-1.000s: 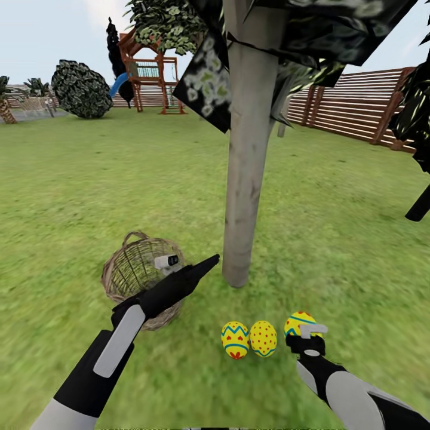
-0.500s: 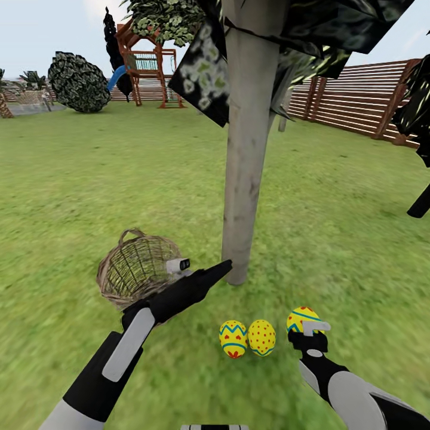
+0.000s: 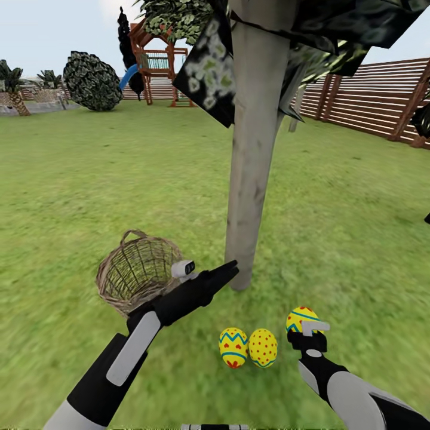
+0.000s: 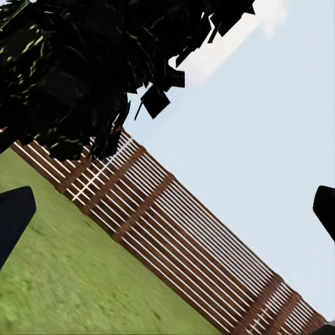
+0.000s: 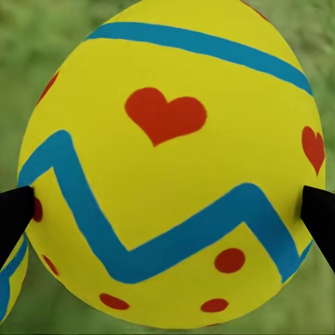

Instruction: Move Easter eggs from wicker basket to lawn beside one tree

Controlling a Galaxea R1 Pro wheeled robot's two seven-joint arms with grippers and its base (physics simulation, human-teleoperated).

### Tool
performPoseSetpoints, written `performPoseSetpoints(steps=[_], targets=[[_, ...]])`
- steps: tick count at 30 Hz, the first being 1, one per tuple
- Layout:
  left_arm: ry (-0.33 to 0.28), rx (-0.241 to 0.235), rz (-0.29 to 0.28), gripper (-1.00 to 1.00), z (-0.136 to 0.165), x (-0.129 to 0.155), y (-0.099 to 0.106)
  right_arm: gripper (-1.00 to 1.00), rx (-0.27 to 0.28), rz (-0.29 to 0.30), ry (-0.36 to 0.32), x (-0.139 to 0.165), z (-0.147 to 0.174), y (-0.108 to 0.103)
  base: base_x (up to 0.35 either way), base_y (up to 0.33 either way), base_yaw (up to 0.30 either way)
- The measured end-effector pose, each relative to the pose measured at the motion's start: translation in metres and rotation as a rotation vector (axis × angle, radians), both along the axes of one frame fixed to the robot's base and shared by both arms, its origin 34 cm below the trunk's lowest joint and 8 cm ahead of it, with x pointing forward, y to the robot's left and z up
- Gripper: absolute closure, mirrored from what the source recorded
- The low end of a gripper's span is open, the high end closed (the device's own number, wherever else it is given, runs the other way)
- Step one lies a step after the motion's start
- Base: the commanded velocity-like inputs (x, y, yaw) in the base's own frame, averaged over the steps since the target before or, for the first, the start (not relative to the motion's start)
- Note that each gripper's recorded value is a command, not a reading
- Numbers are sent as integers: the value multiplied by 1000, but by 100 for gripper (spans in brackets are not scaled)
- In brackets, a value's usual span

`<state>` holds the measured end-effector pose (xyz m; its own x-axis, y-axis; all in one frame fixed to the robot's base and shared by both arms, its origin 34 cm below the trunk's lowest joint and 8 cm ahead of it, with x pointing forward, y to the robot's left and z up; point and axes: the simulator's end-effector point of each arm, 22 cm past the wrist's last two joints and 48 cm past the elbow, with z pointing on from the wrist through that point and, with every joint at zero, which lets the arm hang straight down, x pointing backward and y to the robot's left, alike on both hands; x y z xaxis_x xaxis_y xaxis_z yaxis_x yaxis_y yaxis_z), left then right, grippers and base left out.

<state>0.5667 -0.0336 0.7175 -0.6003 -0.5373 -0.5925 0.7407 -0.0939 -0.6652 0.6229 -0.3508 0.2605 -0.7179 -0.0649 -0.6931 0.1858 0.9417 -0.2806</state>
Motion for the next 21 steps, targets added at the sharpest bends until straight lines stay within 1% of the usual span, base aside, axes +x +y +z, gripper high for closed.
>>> performPoseSetpoints(steps=[11, 21], targets=[[44, 6, -12, -100, -24, 5, -5, 100, 1, 2, 53, -13, -27, 1, 0, 0, 0], [87, 9, -11, -100, -46, 13, -6, 100, 4, 5, 96, -25, -50, 4, 0, 0, 0]])
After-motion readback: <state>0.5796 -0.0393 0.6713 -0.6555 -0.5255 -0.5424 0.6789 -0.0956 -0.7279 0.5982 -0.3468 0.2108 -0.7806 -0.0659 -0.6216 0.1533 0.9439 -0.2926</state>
